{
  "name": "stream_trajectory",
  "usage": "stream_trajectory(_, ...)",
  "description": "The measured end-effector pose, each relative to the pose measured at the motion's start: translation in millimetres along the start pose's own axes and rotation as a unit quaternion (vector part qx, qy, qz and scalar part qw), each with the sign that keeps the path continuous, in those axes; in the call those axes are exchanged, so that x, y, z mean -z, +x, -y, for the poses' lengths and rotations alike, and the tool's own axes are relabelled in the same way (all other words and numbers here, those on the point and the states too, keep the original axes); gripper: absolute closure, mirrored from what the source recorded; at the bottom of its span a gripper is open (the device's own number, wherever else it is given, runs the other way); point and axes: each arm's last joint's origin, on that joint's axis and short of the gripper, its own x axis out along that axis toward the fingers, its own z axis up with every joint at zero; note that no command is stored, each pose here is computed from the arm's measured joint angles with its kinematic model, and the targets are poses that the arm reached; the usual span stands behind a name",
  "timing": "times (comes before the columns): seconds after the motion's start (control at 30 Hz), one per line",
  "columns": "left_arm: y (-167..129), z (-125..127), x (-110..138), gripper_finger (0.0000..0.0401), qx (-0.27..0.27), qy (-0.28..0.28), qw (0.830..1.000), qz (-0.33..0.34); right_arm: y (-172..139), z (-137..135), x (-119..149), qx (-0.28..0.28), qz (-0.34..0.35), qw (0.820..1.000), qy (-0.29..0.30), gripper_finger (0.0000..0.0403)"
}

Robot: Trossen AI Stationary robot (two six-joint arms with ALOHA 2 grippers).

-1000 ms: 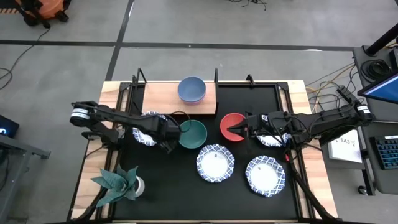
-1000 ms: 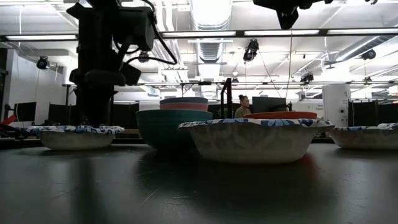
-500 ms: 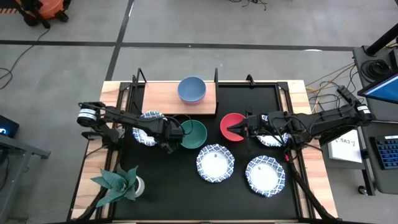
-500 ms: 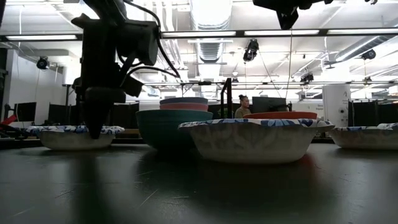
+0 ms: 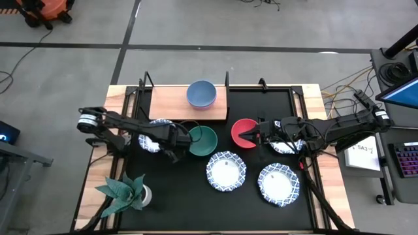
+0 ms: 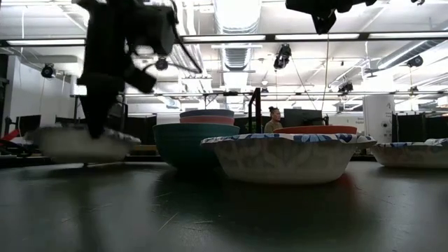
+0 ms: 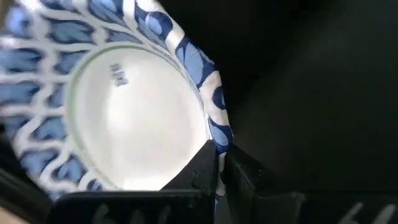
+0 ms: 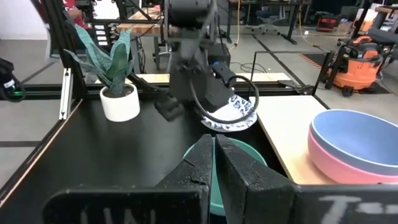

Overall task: Place and stack bowls onto a shelf
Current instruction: Put the white patterned bowl on the shelf

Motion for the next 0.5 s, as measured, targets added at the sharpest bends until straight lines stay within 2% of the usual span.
stream_trajectory(0.13, -32.7, 8.4, 8.0, 0.0400, -0.006, 0.117, 0.993, 0.002, 0.0, 0.0, -0.2, 0.000, 0.001, 1.000, -0.006, 0.0394)
stream_trajectory(0.27, -68.0, 15.3, 8.1, 0.0400, -0.035, 0.192, 0.979, 0.052, 0.0, 0.1, -0.7, 0.000, 0.004, 1.000, -0.006, 0.0394)
stream_trajectory(0.4, -90.0, 14.8, 1.2, 0.0400, -0.051, 0.217, 0.969, 0.104, 0.0, 0.1, -0.7, 0.000, 0.003, 1.000, -0.006, 0.0394)
stream_trajectory(0.5, -92.8, 8.9, -4.8, 0.0400, -0.061, 0.213, 0.969, 0.112, 0.0, 0.1, -0.6, 0.000, 0.003, 1.000, -0.005, 0.0394)
